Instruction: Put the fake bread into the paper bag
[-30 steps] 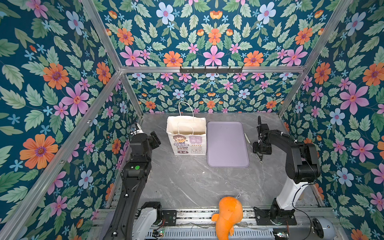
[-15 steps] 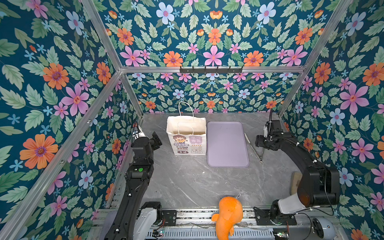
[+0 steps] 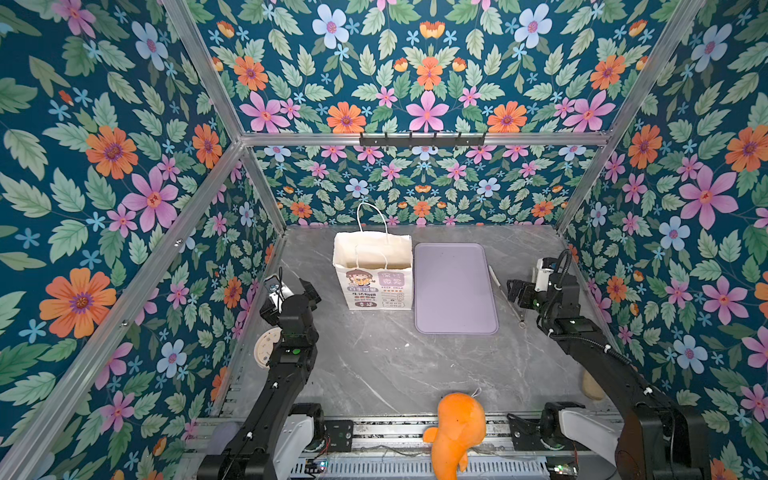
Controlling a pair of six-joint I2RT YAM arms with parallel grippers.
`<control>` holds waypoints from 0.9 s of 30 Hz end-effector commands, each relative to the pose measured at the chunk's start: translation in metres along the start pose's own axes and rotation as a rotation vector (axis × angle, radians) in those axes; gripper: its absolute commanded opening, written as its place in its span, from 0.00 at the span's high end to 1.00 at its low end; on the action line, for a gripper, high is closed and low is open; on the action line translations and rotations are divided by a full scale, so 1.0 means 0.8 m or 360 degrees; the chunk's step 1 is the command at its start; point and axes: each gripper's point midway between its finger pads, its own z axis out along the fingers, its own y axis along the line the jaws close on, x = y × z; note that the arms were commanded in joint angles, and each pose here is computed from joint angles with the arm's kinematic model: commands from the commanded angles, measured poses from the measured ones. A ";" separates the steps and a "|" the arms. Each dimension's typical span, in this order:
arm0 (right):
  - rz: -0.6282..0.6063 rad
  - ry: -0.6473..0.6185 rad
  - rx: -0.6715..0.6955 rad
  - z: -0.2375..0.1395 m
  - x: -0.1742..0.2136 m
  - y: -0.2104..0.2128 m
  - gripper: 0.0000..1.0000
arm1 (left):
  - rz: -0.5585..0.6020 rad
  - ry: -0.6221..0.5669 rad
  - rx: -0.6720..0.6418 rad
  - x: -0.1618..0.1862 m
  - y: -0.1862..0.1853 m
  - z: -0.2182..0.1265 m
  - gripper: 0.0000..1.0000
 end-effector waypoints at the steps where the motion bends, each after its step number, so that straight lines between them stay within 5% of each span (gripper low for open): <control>1: -0.0022 -0.0263 0.0076 0.005 -0.025 -0.013 0.01 | -0.0072 -0.0182 -0.0072 -0.007 0.014 0.000 0.01; 12: -0.0151 -0.0318 0.0194 0.000 0.006 -0.037 0.01 | -0.0092 -0.0149 -0.0112 0.060 0.025 0.019 0.02; 27: -0.0191 -0.0425 0.0283 0.009 0.023 -0.055 0.01 | 0.0135 -0.0165 0.0236 0.075 -0.029 0.037 0.01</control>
